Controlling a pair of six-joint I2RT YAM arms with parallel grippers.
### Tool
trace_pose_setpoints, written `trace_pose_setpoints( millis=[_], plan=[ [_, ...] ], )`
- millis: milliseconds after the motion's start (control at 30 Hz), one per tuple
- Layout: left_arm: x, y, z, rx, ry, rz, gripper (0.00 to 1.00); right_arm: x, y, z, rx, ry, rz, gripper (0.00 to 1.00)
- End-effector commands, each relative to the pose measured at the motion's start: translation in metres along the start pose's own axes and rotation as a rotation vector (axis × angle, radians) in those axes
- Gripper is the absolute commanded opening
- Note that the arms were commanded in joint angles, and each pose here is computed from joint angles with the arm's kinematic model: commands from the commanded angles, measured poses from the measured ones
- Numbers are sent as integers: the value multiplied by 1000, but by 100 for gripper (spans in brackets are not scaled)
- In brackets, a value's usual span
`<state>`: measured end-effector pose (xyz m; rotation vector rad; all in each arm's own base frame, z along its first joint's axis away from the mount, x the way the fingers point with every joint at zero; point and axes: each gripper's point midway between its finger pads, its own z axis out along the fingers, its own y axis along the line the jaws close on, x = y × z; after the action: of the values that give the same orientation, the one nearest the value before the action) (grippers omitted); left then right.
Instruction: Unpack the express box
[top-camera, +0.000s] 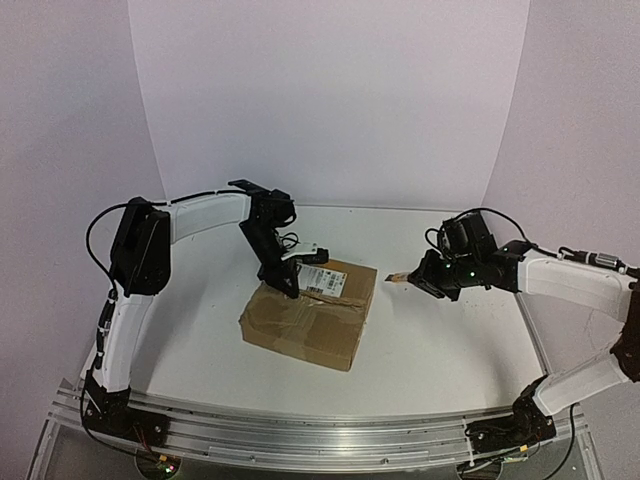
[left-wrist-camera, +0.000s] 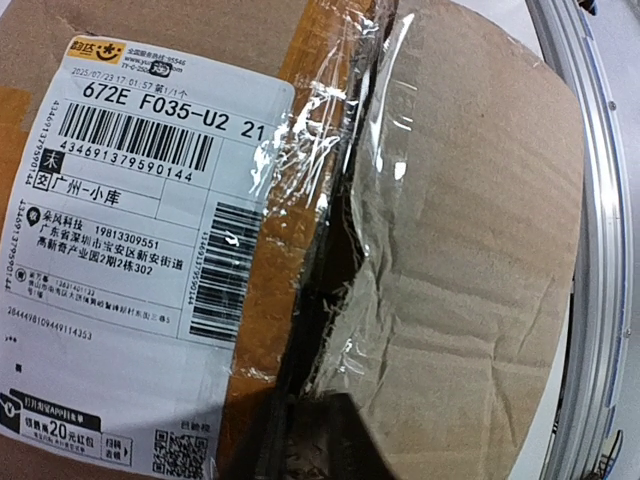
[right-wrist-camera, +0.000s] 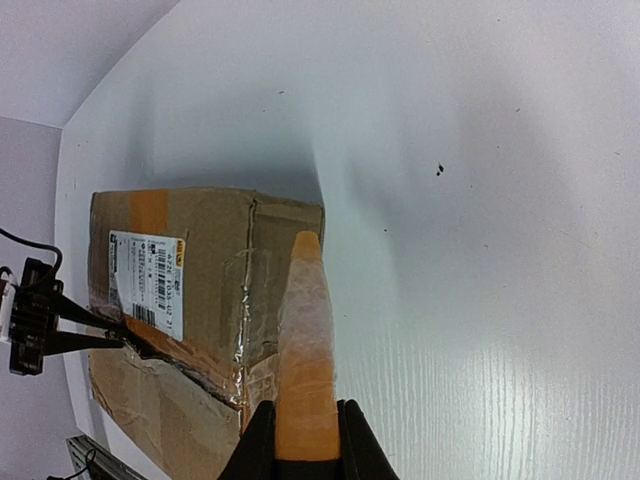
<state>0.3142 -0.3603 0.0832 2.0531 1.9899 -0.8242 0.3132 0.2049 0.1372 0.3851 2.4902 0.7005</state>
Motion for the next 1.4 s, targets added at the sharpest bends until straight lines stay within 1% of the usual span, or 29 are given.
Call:
trace_pose_setpoints(
  millis=[0, 100, 233, 400, 467, 633, 733, 833, 1167, 1367],
  plan=[
    [19, -24, 8, 109, 63, -71, 1, -3, -4, -13, -24, -18, 51, 0],
    [16, -20, 1, 98, 36, -123, 0, 9, -4, -16, -72, 29, 40, 0],
    [19, -20, -7, 70, 5, -168, 0, 14, 15, -26, -205, 47, 5, 0],
    [23, -21, -5, 36, -17, -149, 0, 12, 34, -8, -404, 23, 101, 0],
    [24, -18, -4, 21, -15, -145, 0, 7, 39, -2, -447, 1, 119, 0],
    [28, -17, -2, 8, -6, -141, 0, 9, 43, 2, -489, 0, 112, 0],
    [28, -17, 0, 13, -6, -152, 0, 8, 45, 0, -527, -11, 137, 0],
    [27, -16, -1, 8, -9, -153, 0, 12, 39, 1, -521, -13, 147, 0],
    [26, -6, 1, -30, -13, -155, 0, 27, 40, 6, -545, 63, 144, 0],
    [27, 2, 1, -64, -15, -178, 0, 35, 32, 11, -526, 83, 153, 0]
  ],
)
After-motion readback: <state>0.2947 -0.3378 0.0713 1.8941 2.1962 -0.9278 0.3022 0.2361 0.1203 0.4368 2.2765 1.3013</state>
